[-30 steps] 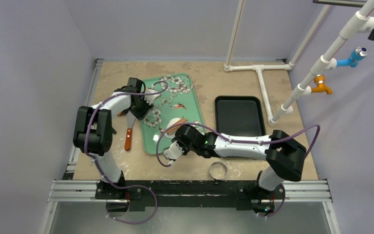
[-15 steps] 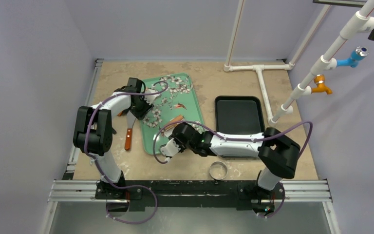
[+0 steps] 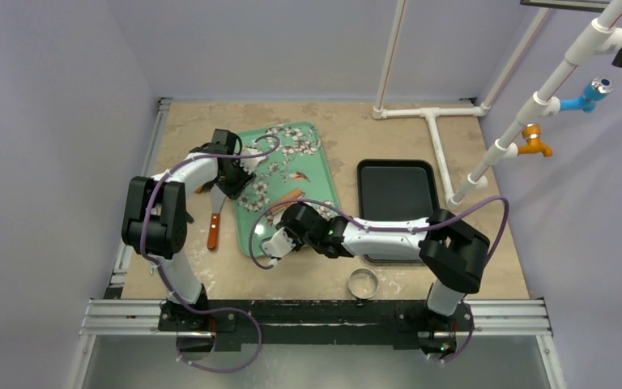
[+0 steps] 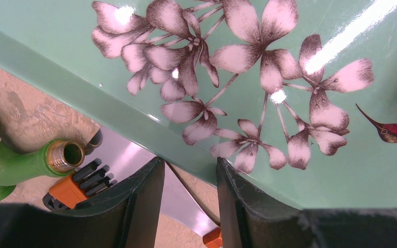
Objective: Roll out the dumpling wrappers from the dough
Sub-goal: Place the rolling pin on the work surface.
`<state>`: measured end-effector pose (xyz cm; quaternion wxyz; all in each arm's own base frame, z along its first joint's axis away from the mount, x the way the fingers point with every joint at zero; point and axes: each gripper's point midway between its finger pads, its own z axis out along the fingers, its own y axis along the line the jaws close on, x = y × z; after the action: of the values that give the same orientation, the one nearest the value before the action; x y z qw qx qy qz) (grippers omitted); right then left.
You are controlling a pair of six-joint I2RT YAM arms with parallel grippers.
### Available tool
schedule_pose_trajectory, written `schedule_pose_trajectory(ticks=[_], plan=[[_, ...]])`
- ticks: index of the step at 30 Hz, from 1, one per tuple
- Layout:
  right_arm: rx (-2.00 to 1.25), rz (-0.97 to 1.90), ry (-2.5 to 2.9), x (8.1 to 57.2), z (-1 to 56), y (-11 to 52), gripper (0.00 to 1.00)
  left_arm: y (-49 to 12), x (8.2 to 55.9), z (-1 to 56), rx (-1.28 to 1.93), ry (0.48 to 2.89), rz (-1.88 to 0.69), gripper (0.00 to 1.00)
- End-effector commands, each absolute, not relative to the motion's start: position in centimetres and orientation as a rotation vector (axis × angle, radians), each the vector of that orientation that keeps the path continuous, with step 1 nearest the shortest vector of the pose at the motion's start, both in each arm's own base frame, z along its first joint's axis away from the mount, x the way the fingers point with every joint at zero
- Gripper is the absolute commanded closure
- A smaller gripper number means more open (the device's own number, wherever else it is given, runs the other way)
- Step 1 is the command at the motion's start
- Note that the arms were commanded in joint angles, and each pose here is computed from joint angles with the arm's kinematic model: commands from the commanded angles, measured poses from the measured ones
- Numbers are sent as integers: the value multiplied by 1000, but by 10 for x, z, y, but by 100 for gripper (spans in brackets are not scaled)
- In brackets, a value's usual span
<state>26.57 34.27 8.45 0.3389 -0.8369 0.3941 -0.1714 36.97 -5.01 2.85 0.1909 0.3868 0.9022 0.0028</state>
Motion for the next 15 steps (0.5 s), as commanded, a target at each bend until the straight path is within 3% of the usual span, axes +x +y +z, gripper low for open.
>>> schedule_pose_trajectory(ticks=[1, 9, 15], plan=[[-2663, -266, 1190, 199, -12, 252, 100, -48, 353, 27, 1152, 2570, -9, 60], [-2692, -259, 1294, 160, -10, 208, 100, -48, 353, 31, 1149, 2561, -9, 60], [-2716, -256, 1227, 176, -26, 237, 100, -49, 353, 31, 1152, 2562, -14, 60]])
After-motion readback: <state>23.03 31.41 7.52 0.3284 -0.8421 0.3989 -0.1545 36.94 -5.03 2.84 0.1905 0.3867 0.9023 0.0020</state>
